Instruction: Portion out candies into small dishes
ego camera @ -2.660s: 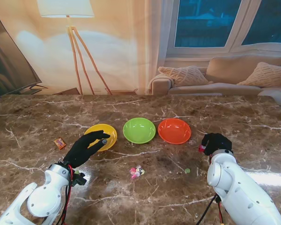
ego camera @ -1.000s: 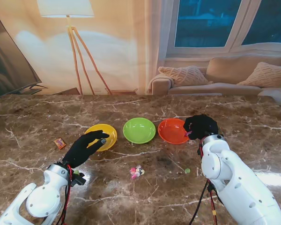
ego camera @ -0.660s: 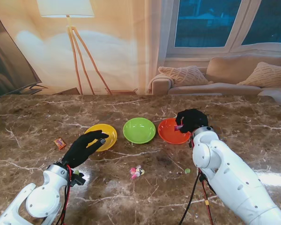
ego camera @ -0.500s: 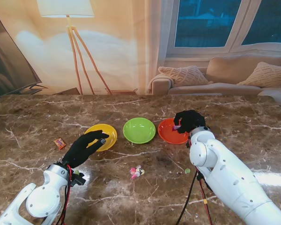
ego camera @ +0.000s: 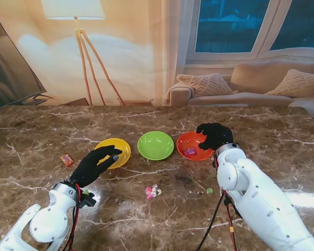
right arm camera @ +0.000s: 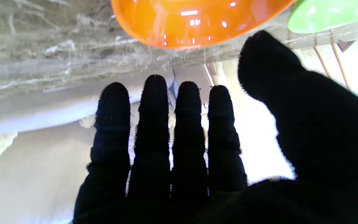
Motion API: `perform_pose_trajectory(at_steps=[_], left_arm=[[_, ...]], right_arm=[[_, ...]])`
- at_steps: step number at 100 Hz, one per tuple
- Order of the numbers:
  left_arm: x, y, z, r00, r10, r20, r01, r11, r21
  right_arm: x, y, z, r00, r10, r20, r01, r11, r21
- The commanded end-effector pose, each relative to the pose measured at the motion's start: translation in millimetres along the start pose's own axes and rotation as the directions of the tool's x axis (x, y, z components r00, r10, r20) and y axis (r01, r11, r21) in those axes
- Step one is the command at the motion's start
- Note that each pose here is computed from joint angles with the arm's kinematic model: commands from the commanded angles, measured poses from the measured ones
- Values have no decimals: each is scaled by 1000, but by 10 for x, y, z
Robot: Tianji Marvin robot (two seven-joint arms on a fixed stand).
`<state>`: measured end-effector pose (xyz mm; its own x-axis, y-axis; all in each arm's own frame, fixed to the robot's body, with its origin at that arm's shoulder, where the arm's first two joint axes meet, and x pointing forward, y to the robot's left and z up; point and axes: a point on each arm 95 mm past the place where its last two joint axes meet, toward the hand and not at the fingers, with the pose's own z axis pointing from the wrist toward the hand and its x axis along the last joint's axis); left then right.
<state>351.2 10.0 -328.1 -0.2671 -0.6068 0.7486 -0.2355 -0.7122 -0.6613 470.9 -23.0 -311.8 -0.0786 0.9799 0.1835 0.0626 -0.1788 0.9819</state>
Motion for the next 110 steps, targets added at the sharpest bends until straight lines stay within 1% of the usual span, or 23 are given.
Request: perform_pose_trajectory(at_steps=[1,17,30,34,38,54,70,78,88,100,110], left_arm=[[-4,27,-13,1000,-1,7,1,1000,-4],[-6,21,-21,1000,3,8,-3,1000,-1],[-7,19,-25,1000,4,8,-4,1000,0],[-7,20,-27,1000,4,8,-4,1000,1],[-6,21,-28,1000,5,7,-5,1000,1],[-5,26,-33,1000,6,5,-6,1000,-1],[-3,21,-41,1000,9,3,-9,1000,3],[-2,17,-45,1000,12,2,-12,1000,4],[-1,18,-50,1000,15,2,-15,1000,2],[2,20,-55,1000,16,-1,-16,1000,3],[4,17,-56,1000,19,0,-19,1000,4]], right_arm=[[-43,-86,-161,1000,-8,-15,9,1000,22],[-94,-42,-519,997,-42,-61,43,999,10],[-114,-40,-821,991,-83,-109,89,995,49],[-114,-54,-914,988,-94,-124,104,992,74],[-113,-73,-991,985,-106,-137,117,990,82],[-107,-163,-1229,977,-150,-154,162,984,69],[-112,-303,-1349,973,-171,-155,184,980,73],[-114,-403,-1365,974,-171,-148,183,980,72],[-125,-523,-1380,977,-164,-135,177,980,88],[-169,-625,-1399,971,-197,-132,212,971,108],[-207,-697,-1418,972,-203,-120,217,969,114]])
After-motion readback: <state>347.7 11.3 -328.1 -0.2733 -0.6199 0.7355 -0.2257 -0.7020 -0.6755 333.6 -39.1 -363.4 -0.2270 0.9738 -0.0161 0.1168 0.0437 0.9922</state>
